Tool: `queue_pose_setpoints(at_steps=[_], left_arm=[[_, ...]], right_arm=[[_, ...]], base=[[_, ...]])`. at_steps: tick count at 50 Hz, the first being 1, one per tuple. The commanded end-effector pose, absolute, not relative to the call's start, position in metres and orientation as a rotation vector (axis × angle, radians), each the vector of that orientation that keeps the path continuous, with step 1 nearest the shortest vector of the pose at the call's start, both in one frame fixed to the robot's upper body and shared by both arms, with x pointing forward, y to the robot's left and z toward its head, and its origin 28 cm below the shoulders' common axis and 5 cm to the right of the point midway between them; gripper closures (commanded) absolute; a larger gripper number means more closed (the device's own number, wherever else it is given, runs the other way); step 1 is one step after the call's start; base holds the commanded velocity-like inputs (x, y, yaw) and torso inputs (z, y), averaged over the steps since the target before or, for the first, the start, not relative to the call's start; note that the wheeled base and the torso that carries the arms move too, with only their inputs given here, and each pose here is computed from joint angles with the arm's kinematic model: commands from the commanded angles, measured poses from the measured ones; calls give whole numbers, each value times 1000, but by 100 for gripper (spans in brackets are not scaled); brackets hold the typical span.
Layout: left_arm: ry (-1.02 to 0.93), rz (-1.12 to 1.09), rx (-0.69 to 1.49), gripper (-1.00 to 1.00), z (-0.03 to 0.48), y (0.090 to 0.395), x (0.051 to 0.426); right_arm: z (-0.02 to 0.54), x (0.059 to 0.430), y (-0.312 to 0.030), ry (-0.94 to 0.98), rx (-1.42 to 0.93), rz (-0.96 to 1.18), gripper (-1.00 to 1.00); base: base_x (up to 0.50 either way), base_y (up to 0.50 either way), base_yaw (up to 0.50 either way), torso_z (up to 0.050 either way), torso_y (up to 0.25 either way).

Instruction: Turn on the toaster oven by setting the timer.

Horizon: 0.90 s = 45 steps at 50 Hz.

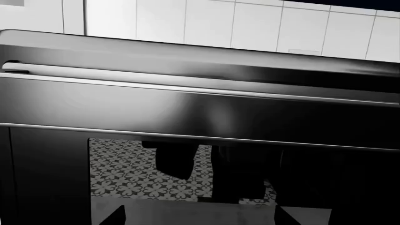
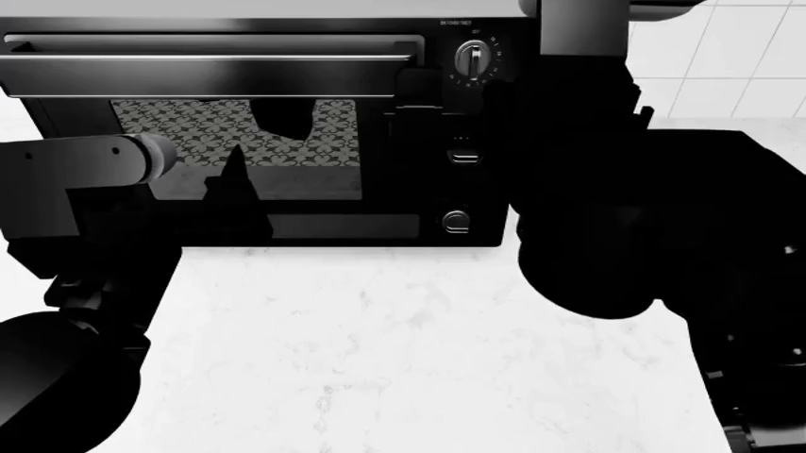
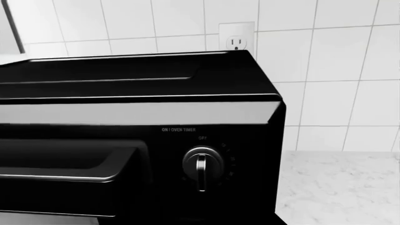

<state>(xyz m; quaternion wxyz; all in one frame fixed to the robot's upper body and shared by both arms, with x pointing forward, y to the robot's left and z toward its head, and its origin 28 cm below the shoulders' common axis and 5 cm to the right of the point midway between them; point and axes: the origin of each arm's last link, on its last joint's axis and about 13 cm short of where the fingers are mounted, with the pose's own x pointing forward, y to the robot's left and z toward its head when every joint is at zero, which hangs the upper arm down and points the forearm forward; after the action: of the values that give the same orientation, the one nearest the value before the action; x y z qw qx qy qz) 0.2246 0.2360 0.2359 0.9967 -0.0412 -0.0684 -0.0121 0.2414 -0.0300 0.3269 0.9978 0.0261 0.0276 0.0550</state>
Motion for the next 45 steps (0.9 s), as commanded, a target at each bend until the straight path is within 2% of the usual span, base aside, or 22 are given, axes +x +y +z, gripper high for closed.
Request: queue_pose_setpoints(at_steps=[1, 45], left_arm=[[-137, -24, -83, -100, 236, 236, 223], [-136, -18, -93, -100, 236, 237, 222]], right_arm=[[327, 243, -30, 54, 57, 102, -100], [326, 259, -22, 54, 41, 49, -100]], base=[[0, 0, 0, 0, 0], [0, 0, 0, 0, 0]])
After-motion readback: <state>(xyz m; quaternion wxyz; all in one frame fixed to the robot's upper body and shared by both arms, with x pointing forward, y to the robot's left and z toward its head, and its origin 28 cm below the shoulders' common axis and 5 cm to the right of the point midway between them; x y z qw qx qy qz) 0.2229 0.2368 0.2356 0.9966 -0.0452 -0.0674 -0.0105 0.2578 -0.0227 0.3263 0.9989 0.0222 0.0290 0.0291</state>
